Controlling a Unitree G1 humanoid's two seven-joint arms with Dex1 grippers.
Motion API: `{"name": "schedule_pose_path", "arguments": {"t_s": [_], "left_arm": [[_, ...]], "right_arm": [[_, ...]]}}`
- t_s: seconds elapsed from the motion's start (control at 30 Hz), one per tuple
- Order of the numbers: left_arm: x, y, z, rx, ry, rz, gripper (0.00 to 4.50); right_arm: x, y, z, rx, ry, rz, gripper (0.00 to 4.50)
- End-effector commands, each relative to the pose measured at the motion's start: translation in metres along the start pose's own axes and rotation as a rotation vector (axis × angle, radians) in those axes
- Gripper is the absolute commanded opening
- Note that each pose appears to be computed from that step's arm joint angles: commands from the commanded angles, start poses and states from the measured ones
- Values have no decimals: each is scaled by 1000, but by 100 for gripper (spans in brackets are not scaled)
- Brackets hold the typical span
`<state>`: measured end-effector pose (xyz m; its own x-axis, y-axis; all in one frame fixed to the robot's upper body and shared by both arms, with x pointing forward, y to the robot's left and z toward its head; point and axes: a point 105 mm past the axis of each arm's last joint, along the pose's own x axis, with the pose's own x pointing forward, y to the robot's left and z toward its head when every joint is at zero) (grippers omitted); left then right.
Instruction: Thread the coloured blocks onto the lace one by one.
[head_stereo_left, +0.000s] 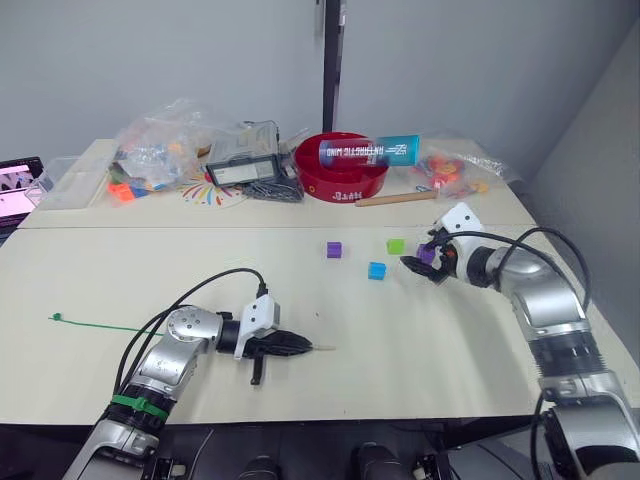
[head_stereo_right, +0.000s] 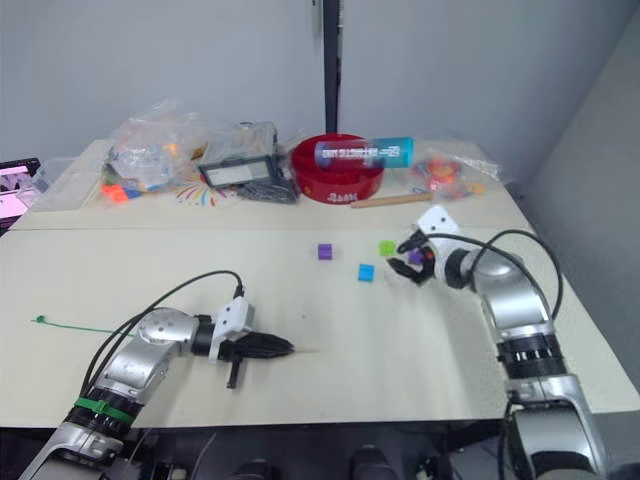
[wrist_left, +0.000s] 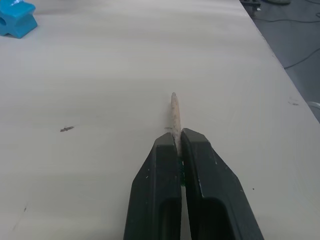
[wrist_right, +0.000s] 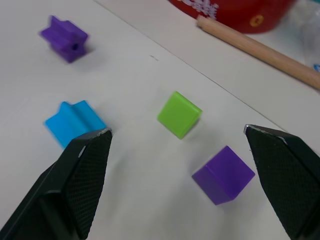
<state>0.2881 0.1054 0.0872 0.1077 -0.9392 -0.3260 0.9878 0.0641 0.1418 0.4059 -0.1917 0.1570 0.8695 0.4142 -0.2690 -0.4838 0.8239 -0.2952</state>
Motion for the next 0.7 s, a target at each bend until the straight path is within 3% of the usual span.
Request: {"name": "schedule_pose_path", "arguments": {"t_s": [0.03,0.3,0.7], "left_arm": [[-3,0,9,33,-15,12,0],[-6,1,9,35,-10,21,0],[-8,2,5,35,-2,24,0]], "right_arm": [[-3,-22,14,61,-81,-186,447],[0,-13,-7,210,-120,-418,447],[11,-12,-29,282,-95,-512,447]]}}
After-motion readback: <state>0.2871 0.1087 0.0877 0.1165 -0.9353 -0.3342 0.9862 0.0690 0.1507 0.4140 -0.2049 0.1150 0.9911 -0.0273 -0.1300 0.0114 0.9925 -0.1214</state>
